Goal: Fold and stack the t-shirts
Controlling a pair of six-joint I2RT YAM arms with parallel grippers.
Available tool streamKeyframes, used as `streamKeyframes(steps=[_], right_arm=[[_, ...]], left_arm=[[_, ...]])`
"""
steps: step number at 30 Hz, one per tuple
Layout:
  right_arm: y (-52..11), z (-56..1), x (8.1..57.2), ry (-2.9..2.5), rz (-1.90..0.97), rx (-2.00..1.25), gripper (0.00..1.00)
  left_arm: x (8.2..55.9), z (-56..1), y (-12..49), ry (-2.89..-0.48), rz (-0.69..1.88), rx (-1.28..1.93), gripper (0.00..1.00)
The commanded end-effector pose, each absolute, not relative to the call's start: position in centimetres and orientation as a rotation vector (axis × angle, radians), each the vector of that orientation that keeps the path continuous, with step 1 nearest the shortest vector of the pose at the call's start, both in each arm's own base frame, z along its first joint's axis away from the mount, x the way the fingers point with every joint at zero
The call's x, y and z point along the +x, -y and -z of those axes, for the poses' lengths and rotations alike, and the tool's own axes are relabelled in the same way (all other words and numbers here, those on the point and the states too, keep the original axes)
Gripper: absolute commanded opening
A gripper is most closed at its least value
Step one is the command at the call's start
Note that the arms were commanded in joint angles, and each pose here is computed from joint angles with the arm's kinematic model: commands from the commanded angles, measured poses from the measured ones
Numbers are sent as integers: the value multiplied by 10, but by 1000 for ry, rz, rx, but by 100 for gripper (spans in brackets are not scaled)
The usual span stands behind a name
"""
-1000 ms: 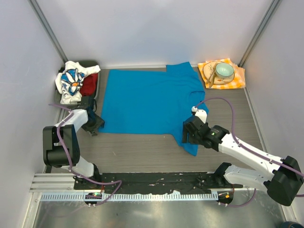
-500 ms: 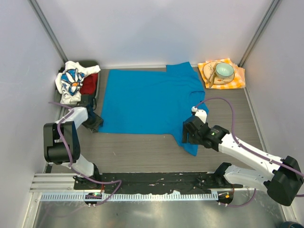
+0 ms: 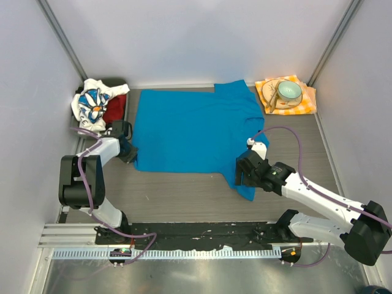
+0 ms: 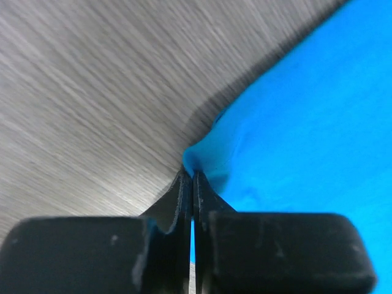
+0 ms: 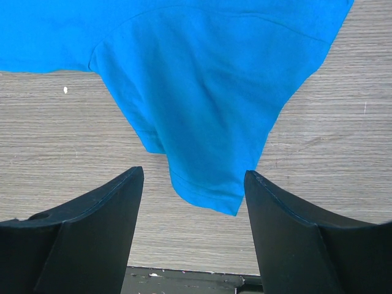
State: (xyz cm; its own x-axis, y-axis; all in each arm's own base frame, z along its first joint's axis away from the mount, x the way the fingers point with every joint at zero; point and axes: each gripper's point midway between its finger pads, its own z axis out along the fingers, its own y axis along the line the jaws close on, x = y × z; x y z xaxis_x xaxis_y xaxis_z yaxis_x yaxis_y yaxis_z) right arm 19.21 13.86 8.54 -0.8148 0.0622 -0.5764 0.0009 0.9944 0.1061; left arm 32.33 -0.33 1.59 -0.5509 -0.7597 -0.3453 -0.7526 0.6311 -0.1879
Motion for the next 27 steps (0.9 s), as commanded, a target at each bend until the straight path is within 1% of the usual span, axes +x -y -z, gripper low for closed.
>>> streamKeyframes(steps=[1, 5, 8, 13, 17, 23, 27], right_arm=[[-146, -93, 198, -2482, -176, 45, 72], [-145, -90, 197, -2492, -165, 52, 72], [-144, -86, 197, -2498, -158, 82, 71], [-143, -80, 193, -2516, -188, 204, 71], [-137, -74, 189, -2514, -189, 283, 70], [-131, -55, 171, -2558, -218, 427, 66], [-125, -48, 163, -2561, -221, 520, 66]], left_arm=[[293, 19, 21, -2584, 17, -1228, 0], [292, 9, 22, -2568, 36, -1213, 0], [294, -12, 25, -2531, 79, -1188, 0], [287, -48, 19, -2459, 89, -1147, 0], [279, -62, 18, -2441, 91, -1131, 0], [277, -67, 11, -2407, 62, -1144, 0], [277, -64, 6, -2393, 30, -1163, 0]])
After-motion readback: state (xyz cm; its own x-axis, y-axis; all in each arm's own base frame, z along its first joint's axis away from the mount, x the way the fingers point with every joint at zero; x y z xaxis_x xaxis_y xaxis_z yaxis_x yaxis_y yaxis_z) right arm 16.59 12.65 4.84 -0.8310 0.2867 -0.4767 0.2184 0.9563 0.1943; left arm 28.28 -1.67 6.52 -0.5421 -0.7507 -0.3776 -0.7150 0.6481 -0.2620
